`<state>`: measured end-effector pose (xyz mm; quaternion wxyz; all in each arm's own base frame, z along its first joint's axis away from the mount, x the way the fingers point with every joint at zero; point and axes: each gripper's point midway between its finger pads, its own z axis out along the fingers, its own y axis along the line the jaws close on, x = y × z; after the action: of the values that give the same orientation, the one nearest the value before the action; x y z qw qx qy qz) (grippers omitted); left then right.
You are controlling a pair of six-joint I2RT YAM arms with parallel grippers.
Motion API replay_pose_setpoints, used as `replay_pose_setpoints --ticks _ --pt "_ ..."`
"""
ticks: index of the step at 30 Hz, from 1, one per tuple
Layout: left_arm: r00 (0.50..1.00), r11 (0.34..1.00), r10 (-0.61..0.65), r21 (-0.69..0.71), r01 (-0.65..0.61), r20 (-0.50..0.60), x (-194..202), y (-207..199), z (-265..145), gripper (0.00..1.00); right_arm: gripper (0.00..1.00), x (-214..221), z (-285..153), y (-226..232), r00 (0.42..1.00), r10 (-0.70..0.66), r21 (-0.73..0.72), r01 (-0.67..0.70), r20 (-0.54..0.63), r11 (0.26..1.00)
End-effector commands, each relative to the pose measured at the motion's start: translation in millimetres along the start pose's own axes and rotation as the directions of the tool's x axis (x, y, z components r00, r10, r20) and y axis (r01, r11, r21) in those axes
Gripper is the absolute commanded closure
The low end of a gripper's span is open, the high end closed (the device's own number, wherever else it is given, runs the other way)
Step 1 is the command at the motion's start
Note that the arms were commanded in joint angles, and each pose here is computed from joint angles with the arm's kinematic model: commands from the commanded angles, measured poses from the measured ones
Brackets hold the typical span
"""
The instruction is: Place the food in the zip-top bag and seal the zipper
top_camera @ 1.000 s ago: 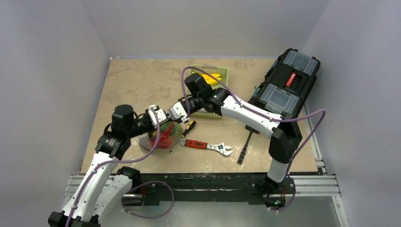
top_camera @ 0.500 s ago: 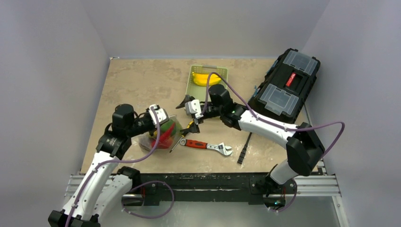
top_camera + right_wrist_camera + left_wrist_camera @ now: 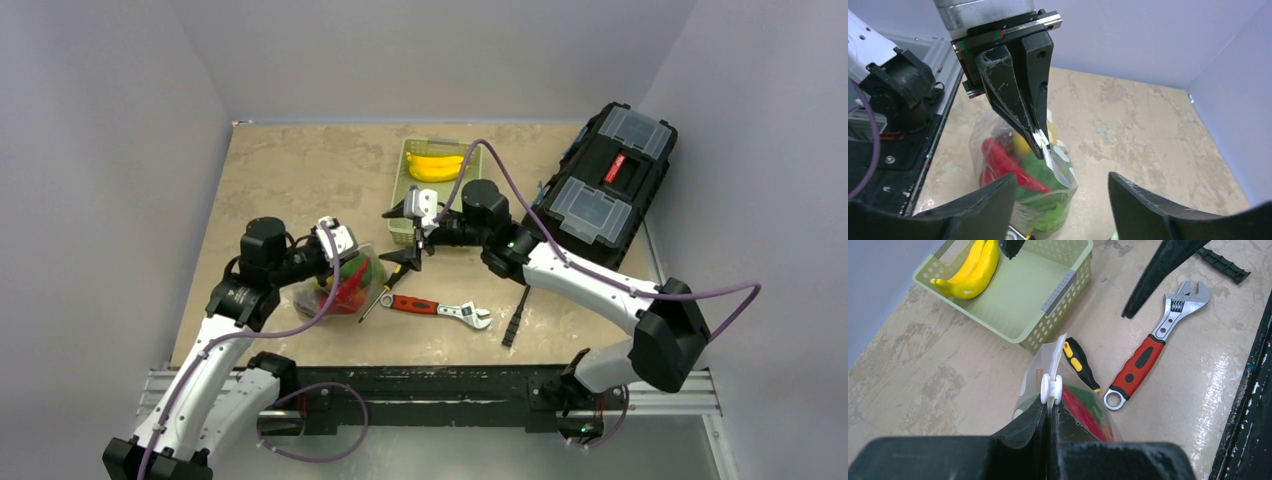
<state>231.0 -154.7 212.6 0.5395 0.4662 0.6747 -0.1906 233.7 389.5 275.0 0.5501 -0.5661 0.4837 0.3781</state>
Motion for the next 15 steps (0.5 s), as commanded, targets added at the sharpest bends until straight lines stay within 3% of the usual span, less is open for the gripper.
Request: replay_pose_setpoints --ticks 1,3,9,15 --pt "0.998 1.000 0.022 0.000 -0.022 0.058 -24 5 -3 1.00 0.42 -4 3 -3 0.997 -0.032 -0.045 0.029 -0.070 0.999" --pt "0.998 1.000 0.018 0.004 -0.018 0.057 -25 5 -2 1.00 0.54 -9 9 -5 0.997 -0.044 -0.071 0.039 -0.070 0.997" --pt "0.998 1.000 0.014 0.007 -0.014 0.054 -24 6 -1 1.00 0.53 -7 21 -2 0.985 -0.154 -0.092 0.147 -0.072 0.985" --pt "0.999 1.000 0.008 0.006 -0.009 0.049 -22 7 0 1.00 0.64 0 23 -6 0.973 -0.202 -0.084 0.193 -0.111 0.978"
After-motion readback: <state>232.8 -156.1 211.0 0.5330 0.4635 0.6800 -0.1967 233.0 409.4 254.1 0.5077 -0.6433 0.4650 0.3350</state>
